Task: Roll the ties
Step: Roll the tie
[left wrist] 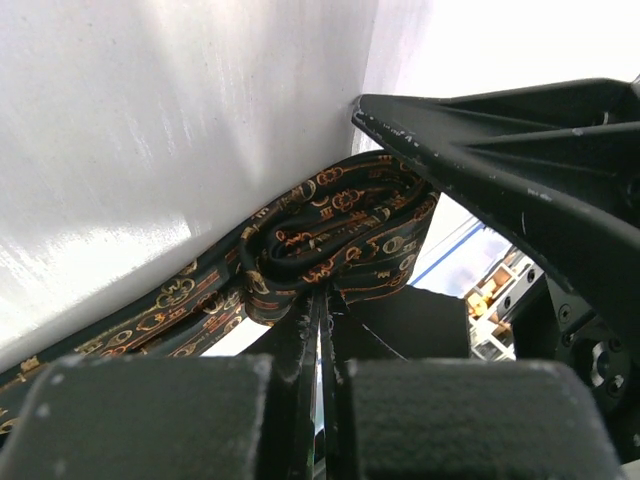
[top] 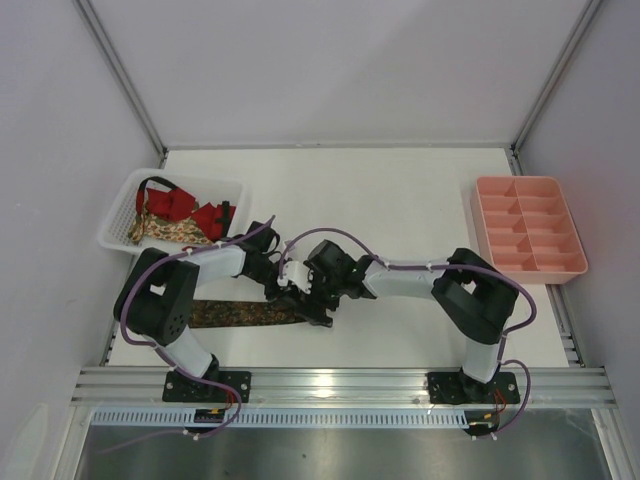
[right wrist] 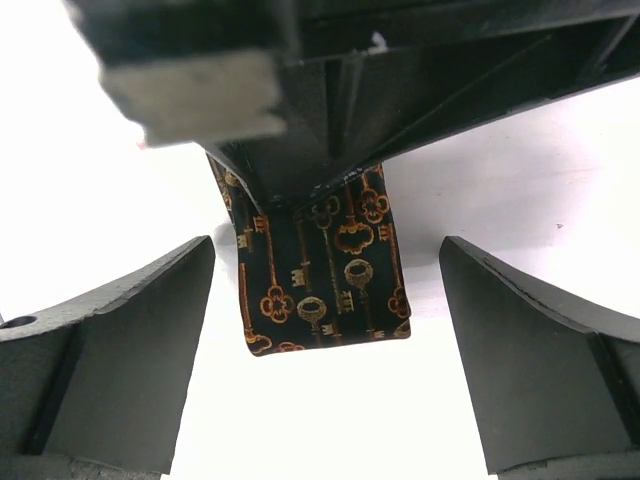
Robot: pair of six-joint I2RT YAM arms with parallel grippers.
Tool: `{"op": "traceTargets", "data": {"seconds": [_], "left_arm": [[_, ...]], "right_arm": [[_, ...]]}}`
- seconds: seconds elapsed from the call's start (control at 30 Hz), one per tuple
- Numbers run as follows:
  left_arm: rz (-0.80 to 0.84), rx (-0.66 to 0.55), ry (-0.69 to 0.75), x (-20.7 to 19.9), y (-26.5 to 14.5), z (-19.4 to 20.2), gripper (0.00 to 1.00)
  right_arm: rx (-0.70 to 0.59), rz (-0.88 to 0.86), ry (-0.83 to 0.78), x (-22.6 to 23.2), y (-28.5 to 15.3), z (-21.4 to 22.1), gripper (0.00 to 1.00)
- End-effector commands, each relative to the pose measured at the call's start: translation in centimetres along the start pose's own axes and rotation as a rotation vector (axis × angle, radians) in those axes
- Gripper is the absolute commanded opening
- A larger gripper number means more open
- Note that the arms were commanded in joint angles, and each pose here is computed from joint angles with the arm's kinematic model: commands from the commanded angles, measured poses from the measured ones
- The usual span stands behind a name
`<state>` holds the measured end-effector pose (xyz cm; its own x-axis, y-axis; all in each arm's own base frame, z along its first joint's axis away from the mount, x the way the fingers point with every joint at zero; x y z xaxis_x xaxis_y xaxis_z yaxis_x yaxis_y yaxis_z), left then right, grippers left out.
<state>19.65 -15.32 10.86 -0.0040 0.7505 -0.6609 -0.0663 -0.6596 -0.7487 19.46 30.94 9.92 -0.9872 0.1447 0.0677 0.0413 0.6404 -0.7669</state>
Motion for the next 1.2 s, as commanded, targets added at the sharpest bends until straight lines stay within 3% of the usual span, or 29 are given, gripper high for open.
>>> {"op": "traceTargets", "data": {"seconds": [0.0, 0.37, 0.47, 0.6, 0.93, 1.0, 1.1, 1.17], "left_arm": [[0.033, -0.028, 0.012, -0.5, -0.3, 0.1, 0.0], [0.043, -0.022, -0.004, -0.5, -0.6, 0.7, 0.0], [0.039, -0.019, -0.005, -0.4, -0.6, 0.9, 0.0], [0.032, -0.015, -0.006, -0.2, -0.5, 1.0, 0.0], [0.023, -0.024, -0.003, -0.5, -0.6, 0.4, 0.0], [0.02, -0.031, 0.004, -0.7, -0.7, 0.1, 0.0], [0.019, -0.029, 0.005, -0.7, -0.6, -0.1, 0.0], [0.014, -0.024, 0.004, -0.6, -0.5, -0.1, 0.01]], "right_arm": [[0.057, -0.006, 0.003, 0.9, 0.3, 1.2, 1.0], [0.056, 0.041, -0.002, 0.8, 1.7, 0.6, 0.91], [0.063, 0.014, 0.004, 0.9, 2.0, 0.4, 0.78], [0.068, -0.005, 0.011, 1.0, 2.2, 0.5, 0.72], [0.065, -0.011, 0.017, 1.4, 1.8, 0.4, 0.4], [0.067, -0.01, 0.024, 1.4, 1.8, 0.5, 0.4], [0.063, -0.002, 0.032, 1.3, 1.5, 0.6, 0.51], [0.032, 0.015, 0.052, 1.0, 1.0, 0.3, 0.64]]}}
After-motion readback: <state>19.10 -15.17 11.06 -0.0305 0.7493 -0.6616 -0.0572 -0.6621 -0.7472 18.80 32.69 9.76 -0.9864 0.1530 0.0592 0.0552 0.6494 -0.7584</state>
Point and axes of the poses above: each gripper's point midway between its finger pads, its own y axis out along the fingers, its own x axis along the line the jaws close on, z = x × y, the point moved 10 cm from there along -y, back along the fingers, and after that the axes turned 4 degrees about y, right-handed, at the moved point
